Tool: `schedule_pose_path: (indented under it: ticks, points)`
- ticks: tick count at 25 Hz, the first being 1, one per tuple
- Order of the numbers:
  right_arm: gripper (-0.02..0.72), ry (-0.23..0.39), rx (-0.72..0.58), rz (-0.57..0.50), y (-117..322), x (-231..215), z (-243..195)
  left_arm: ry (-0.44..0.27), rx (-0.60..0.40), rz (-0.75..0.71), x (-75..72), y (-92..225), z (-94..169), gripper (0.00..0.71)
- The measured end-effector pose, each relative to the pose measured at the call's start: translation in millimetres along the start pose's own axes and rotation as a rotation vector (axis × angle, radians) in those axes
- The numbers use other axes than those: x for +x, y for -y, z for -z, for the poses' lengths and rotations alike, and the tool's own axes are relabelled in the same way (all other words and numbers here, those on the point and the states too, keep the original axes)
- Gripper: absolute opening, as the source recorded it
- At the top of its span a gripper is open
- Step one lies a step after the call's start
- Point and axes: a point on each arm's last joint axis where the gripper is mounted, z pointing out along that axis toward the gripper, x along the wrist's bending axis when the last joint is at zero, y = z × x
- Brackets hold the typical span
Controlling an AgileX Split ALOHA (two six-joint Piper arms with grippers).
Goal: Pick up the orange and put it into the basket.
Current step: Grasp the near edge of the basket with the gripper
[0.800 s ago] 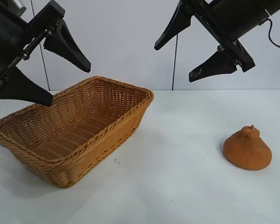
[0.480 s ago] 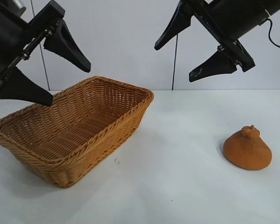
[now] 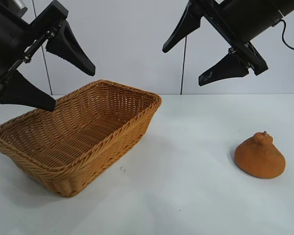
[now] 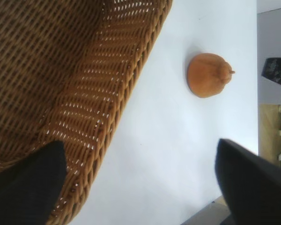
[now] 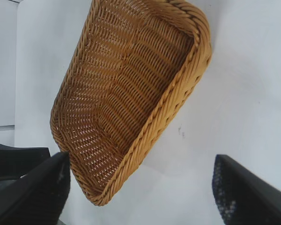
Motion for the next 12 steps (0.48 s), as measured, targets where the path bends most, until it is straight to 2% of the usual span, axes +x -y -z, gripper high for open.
schedule_pose_path:
  ticks: [12]
  points:
    - [0.568,0.0,0.0,0.0,0.0,0.0,0.0,-0.006,-0.037,0.04,2.2,-4.3,6.5,0.615]
